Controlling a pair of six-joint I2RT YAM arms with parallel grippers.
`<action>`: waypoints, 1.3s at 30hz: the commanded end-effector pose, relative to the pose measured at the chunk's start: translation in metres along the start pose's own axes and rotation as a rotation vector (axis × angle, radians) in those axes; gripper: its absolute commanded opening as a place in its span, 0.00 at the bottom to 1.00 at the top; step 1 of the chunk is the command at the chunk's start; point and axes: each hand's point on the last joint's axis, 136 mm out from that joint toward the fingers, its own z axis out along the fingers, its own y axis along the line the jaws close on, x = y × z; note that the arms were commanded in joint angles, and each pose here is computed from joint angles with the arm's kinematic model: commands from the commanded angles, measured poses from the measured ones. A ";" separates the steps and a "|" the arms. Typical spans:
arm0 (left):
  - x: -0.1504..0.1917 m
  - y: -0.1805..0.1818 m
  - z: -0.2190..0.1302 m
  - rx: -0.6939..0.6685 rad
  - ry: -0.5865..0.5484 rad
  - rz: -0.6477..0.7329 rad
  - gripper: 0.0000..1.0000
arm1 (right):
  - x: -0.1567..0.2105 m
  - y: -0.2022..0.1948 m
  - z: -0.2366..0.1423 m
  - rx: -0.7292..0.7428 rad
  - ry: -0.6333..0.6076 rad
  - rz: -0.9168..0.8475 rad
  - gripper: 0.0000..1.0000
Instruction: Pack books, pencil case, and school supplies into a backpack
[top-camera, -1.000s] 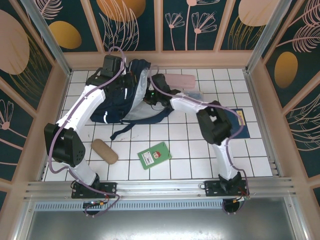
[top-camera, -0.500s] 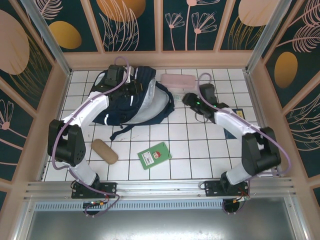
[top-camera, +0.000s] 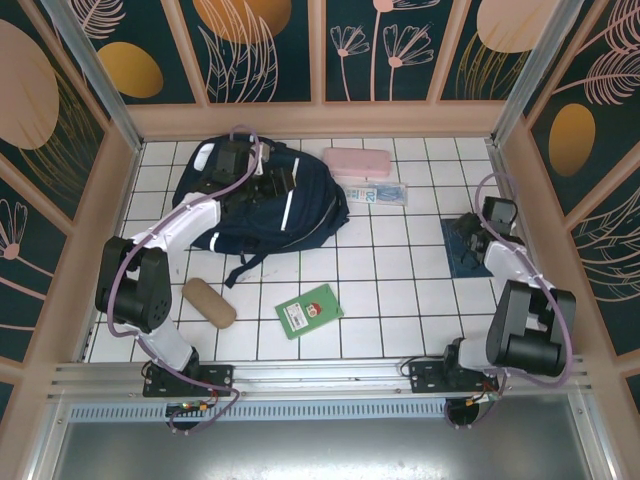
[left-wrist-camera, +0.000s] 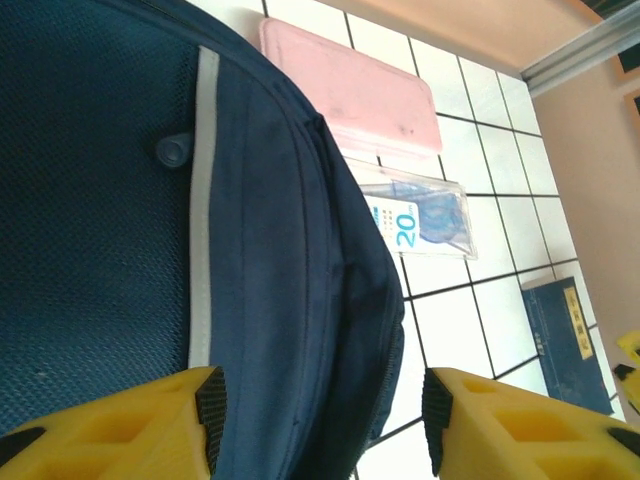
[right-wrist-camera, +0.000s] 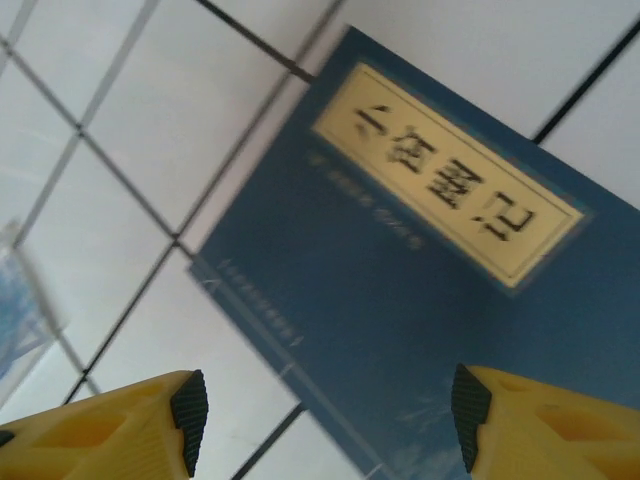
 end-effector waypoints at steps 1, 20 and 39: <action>0.001 -0.027 -0.003 0.084 -0.012 -0.002 0.56 | 0.020 -0.007 0.017 0.002 0.102 -0.007 0.68; 0.056 -0.074 0.057 0.165 0.086 -0.041 0.57 | 0.175 0.078 0.018 -0.156 0.476 -0.069 0.67; 0.134 -0.104 0.122 0.238 0.278 -0.012 0.55 | 0.134 0.088 -0.031 -0.155 0.251 -0.204 0.66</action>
